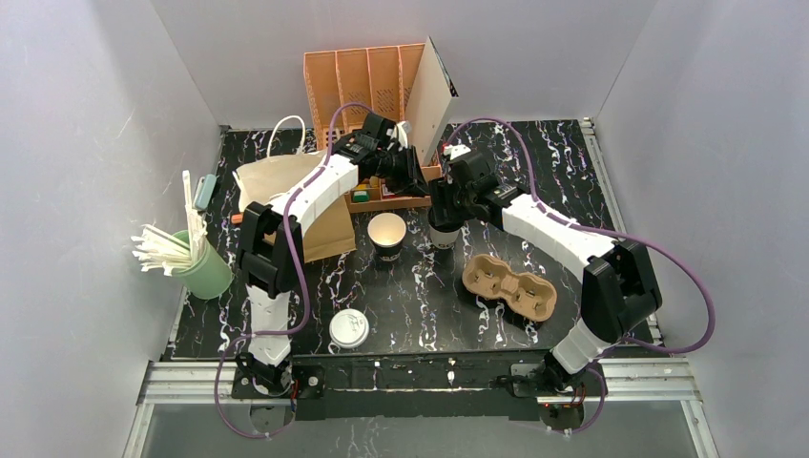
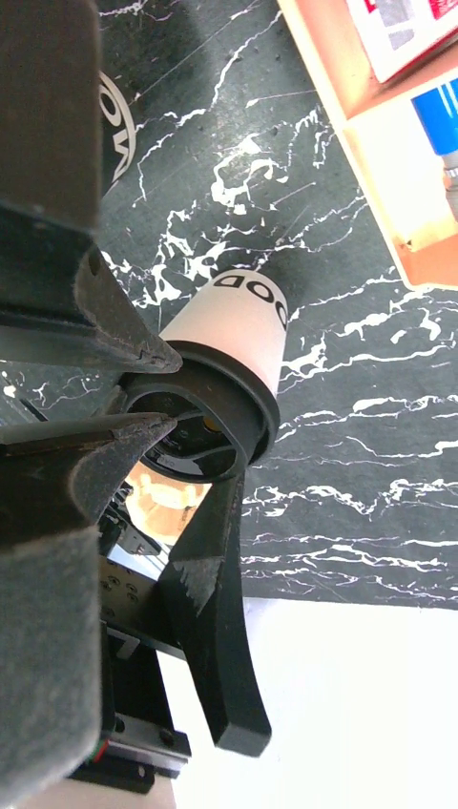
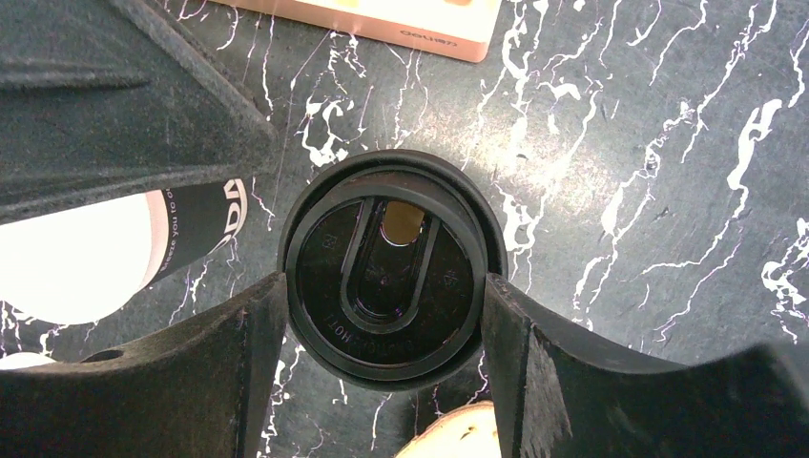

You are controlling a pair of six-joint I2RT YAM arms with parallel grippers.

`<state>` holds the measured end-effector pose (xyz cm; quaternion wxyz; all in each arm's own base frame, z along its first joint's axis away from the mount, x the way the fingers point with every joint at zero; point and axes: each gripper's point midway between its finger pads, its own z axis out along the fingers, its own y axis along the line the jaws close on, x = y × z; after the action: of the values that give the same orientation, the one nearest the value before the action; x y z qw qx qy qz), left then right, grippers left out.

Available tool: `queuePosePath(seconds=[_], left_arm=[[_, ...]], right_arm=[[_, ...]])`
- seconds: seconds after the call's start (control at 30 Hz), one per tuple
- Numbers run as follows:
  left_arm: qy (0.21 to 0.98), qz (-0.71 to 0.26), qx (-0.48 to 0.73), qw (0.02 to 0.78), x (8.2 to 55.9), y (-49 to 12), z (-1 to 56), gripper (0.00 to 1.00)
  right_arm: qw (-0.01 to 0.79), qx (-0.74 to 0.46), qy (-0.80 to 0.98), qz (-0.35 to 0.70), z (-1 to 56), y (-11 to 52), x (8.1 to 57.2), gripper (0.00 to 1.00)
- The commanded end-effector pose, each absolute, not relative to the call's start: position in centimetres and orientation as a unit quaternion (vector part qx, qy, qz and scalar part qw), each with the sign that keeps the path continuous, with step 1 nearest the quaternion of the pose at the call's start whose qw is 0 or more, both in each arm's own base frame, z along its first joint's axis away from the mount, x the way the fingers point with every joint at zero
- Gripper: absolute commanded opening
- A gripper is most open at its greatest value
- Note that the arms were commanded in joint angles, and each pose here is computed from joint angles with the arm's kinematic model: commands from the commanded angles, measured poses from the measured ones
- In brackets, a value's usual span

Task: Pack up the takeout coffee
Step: Close the cup lid on the coffee cup.

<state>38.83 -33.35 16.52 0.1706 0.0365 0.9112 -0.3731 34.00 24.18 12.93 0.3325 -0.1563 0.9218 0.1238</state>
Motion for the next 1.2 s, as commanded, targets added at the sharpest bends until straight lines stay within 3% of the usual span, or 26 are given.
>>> queuePosePath(seconds=[0.0, 0.37, 0.73, 0.93, 1.17], left_arm=[[0.902, -0.390, 0.048, 0.179, 39.2, -34.0, 18.0, 0.22], [0.897, -0.402, 0.060, 0.175, 39.6, -34.7, 17.8, 0.23], [0.893, -0.416, 0.055, 0.161, 38.8, -34.8, 17.3, 0.31], [0.916, -0.351, 0.012, 0.196, 37.5, -30.5, 17.2, 0.30], [0.907, -0.340, -0.014, 0.249, 35.6, -27.9, 21.4, 0.30]], right_arm=[[0.132, -0.179, 0.975, -0.012, 4.5, 17.5, 26.4, 0.51], [0.109, -0.178, 0.977, -0.035, 3.8, 16.7, 25.9, 0.51], [0.128, -0.191, 0.973, 0.017, 4.8, 18.4, 26.1, 0.51], [0.128, -0.177, 0.976, 0.016, 5.1, 19.1, 26.9, 0.51], [0.124, -0.147, 0.981, 0.019, 5.5, 19.9, 27.7, 0.52]])
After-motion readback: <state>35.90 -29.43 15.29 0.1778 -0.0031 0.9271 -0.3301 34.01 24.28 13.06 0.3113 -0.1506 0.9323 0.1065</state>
